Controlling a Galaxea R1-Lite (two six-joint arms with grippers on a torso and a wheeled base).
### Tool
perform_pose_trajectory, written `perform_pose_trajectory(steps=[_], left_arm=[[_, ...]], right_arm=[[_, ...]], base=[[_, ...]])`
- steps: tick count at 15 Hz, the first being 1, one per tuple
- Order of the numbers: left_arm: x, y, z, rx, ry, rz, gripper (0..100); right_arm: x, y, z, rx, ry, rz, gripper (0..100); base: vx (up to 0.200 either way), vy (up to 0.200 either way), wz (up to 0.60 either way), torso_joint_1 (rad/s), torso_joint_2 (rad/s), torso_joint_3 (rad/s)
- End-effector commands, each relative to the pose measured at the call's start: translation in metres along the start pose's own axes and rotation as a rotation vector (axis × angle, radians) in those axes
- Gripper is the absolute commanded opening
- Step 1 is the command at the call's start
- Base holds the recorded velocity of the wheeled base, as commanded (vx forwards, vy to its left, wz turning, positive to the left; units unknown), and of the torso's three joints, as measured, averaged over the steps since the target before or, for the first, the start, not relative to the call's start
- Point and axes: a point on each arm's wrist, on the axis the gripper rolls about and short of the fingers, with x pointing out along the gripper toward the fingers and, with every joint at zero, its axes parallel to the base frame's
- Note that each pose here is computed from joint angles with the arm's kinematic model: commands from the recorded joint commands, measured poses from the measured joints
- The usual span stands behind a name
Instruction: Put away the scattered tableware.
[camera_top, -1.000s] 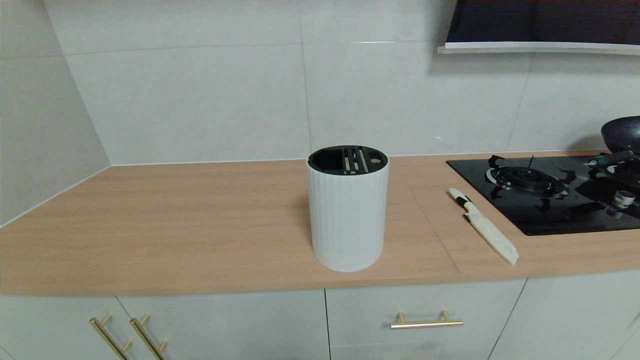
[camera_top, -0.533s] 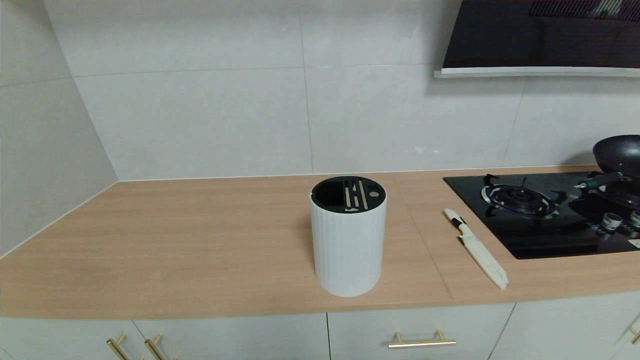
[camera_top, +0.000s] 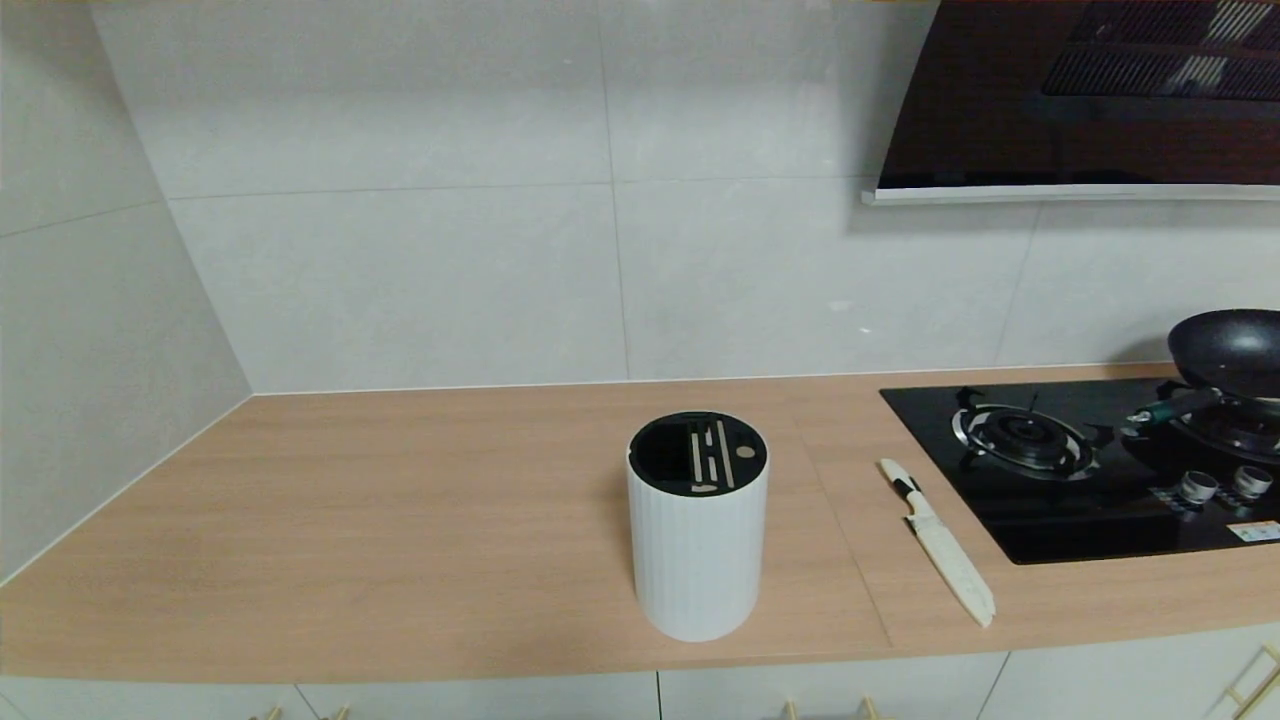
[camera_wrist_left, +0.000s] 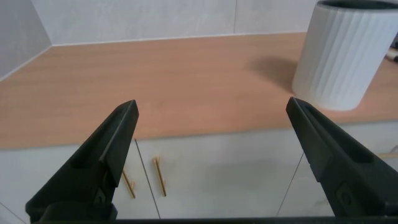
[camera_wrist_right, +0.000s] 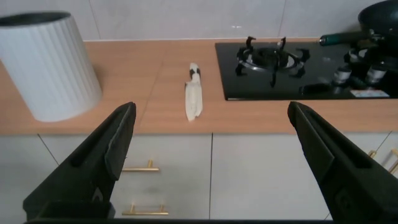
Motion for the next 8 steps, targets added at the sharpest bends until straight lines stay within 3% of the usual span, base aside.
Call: perform_pose_trajectory(steps=[1, 3, 8], left_arm=[[0.0000, 0.0000, 0.0000, 0.000, 0.000, 0.000, 100], [0.0000, 0.0000, 0.0000, 0.000, 0.000, 0.000, 100], [0.0000, 0.0000, 0.0000, 0.000, 0.000, 0.000, 100]], right_arm=[[0.0001, 0.0000, 0.0000, 0.002, 0.001, 0.001, 100], [0.0001, 0.0000, 0.0000, 0.002, 0.001, -0.001, 100], [0.0001, 0.0000, 0.0000, -0.008, 0.001, 0.001, 100]], base=[[0.000, 0.000, 0.00, 0.207, -0.43, -0.222], [0.000, 0.000, 0.00, 0.164, -0.32, -0.166], [0.000, 0.000, 0.00, 0.007, -0.01, -0.008]])
